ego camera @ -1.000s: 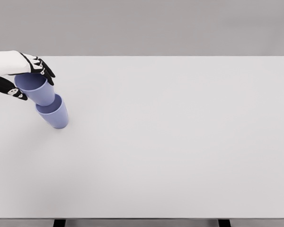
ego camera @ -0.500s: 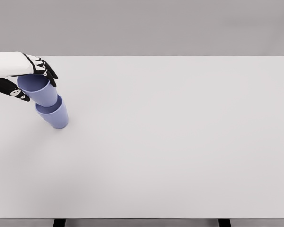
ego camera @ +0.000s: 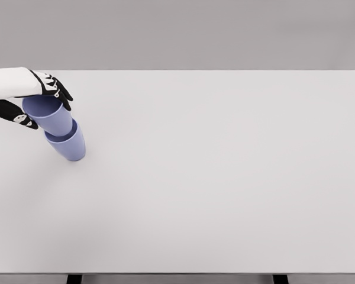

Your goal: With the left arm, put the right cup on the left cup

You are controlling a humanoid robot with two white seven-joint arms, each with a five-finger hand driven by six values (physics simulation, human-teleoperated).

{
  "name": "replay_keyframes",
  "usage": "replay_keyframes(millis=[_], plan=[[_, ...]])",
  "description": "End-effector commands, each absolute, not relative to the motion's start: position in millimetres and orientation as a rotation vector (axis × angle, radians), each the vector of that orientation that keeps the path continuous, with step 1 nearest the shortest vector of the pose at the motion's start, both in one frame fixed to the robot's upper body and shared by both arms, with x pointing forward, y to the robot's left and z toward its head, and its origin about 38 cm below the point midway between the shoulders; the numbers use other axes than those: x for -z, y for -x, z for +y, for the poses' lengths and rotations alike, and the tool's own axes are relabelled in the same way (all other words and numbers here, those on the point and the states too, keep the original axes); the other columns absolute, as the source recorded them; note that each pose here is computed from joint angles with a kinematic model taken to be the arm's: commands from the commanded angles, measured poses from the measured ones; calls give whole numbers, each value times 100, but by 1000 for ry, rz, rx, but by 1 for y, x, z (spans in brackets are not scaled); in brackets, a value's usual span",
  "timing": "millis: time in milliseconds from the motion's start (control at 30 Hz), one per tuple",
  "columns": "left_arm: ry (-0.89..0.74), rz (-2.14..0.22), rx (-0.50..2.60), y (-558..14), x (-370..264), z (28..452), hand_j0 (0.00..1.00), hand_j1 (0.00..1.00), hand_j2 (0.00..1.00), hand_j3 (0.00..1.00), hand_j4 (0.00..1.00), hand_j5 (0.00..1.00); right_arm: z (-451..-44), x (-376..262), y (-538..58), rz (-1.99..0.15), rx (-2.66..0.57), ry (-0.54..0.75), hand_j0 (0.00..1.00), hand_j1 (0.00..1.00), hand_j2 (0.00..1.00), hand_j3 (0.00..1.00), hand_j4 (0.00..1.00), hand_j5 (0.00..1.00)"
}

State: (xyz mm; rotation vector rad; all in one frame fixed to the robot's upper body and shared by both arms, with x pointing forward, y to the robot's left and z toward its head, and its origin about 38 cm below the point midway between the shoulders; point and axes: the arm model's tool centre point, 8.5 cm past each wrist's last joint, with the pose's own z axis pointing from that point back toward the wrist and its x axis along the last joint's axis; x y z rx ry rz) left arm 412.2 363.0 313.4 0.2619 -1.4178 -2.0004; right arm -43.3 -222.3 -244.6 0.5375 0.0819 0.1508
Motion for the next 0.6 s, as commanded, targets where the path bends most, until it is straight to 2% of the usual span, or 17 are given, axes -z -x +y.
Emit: replay_keyframes(millis=[0, 67, 367, 567], plan=[[-261, -1424, 1992, -412, -315, 363, 71, 71, 71, 71, 71, 71, -222, 245, 43, 82, -152, -538, 100, 100, 100, 100, 100, 100], [-264, -1423, 1992, -412, -315, 364, 79, 79, 79, 79, 79, 79, -222, 245, 43, 82, -152, -538, 100, 100, 100, 100, 100, 100], [-262, -1423, 1993, -412, -314, 363, 87, 87, 87, 87, 87, 87, -222, 245, 43, 82, -152, -538, 100, 100, 100, 100, 100, 100], [-261, -1424, 1996, -412, -314, 362, 95, 95, 95, 95, 95, 95, -222, 245, 43, 82, -152, -538, 100, 100, 100, 100, 100, 100]])
